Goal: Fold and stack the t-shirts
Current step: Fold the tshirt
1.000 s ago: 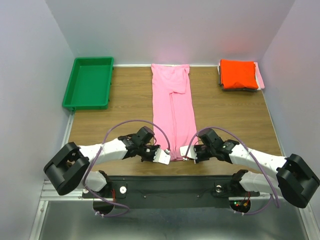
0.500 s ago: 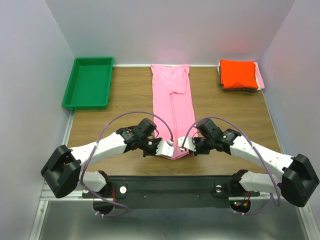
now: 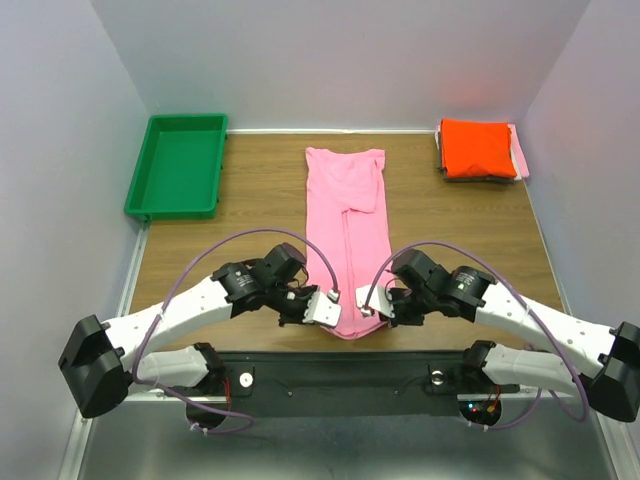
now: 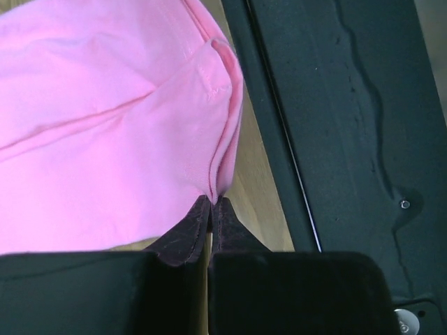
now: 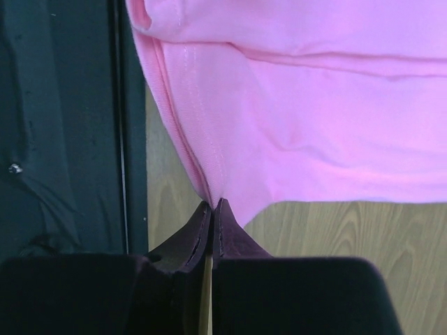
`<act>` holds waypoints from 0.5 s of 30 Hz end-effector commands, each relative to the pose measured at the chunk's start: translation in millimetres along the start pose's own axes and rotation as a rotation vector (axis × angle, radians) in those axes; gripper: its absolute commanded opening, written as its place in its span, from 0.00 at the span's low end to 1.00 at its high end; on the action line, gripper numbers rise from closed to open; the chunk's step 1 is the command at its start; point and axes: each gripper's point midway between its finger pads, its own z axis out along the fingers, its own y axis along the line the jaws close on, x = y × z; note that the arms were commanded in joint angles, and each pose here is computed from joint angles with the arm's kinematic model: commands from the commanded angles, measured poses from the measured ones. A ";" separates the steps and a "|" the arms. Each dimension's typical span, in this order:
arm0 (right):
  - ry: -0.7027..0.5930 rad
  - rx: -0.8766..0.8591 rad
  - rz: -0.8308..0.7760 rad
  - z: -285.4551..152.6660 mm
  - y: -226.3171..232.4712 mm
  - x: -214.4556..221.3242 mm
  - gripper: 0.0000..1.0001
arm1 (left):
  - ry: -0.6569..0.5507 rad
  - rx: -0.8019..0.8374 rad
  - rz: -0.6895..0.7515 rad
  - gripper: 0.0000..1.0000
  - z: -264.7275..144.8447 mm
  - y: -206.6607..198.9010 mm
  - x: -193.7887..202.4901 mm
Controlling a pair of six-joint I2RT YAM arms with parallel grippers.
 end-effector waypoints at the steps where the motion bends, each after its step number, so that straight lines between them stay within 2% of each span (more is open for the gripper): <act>1: 0.015 0.142 0.005 -9.7 -30.3 -4.0 0.01 | -0.010 -0.055 -0.020 0.00 -12.0 16.3 -6.5; 6: -0.023 0.220 0.036 -17.2 -68.4 -15.7 0.01 | -0.003 -0.132 -0.015 0.00 -20.6 53.5 4.1; 11: -0.019 0.265 0.011 -20.1 -108.6 -6.4 0.01 | 0.013 -0.226 0.001 0.00 -27.8 99.8 16.4; 15: 0.003 0.269 -0.009 -12.9 -140.0 3.7 0.01 | 0.042 -0.295 0.071 0.00 -34.9 134.9 24.2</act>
